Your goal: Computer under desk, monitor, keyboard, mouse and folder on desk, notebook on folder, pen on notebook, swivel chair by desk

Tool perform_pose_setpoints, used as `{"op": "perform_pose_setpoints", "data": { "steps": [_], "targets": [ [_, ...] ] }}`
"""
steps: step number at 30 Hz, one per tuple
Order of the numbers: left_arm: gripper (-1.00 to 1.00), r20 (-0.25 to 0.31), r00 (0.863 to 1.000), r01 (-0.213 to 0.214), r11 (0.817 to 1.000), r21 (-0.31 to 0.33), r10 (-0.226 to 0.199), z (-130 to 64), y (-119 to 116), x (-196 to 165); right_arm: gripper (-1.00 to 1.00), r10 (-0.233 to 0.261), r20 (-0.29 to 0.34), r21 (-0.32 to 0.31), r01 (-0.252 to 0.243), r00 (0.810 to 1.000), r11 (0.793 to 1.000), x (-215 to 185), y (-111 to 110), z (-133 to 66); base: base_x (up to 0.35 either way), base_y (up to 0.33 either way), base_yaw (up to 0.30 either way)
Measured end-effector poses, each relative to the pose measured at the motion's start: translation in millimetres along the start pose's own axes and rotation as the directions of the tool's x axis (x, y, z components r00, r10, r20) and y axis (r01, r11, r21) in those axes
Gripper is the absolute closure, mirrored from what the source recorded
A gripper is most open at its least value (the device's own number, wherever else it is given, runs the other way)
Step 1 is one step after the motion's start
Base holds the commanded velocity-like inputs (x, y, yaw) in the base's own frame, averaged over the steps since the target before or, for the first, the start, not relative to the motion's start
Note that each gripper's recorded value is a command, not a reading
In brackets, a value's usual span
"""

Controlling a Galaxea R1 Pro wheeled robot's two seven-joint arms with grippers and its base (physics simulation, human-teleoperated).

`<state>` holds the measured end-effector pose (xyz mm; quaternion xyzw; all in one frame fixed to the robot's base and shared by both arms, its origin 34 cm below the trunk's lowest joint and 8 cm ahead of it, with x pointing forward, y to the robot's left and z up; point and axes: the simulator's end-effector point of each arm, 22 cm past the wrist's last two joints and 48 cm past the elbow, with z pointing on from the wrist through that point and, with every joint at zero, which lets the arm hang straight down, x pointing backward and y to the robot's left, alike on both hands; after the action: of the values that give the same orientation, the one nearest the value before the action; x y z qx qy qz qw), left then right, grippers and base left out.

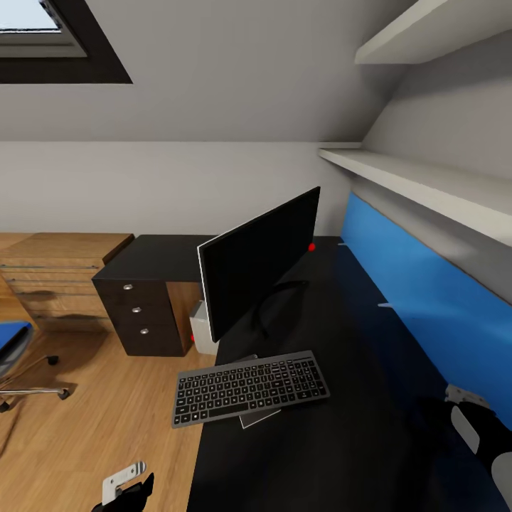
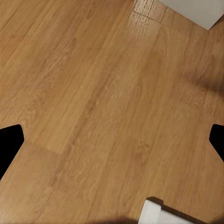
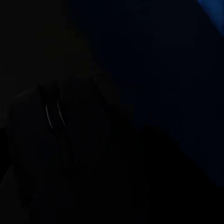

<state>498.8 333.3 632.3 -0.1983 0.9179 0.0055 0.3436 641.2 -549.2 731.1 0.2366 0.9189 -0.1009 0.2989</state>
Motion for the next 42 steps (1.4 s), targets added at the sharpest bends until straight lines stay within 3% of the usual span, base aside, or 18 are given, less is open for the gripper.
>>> {"op": "perform_pose_setpoints", "data": {
  "steps": [14, 29, 42],
  "targets": [
    [-1.0, 0.0, 1.0, 0.001, 1.0, -0.002, -0.001, 0.0, 0.7, 0.3, 1.0, -0.002, 0.002, -0.001, 0.002, 1.0, 1.0, -0.2, 0.3, 0.1, 0.0, 0.0, 0.0],
    [-1.0, -0.004, 1.0, 0.004, 1.0, -0.014, -0.004, -16.1, 2.2, -8.9, 1.0, -0.008, -0.014, 0.003, 0.008, 1.0, 1.0, -1.9, -3.0, -14.8, 0.0, 0.0, 0.0],
    [-1.0, -0.004, 1.0, 0.004, 1.0, -0.014, -0.004, -29.7, 1.2, -16.6, 1.0, -0.002, 0.142, -0.023, 0.005, 0.99, 1.0, -61.9, 7.4, -38.3, 0.0, 0.0, 0.0]
  ]
}}
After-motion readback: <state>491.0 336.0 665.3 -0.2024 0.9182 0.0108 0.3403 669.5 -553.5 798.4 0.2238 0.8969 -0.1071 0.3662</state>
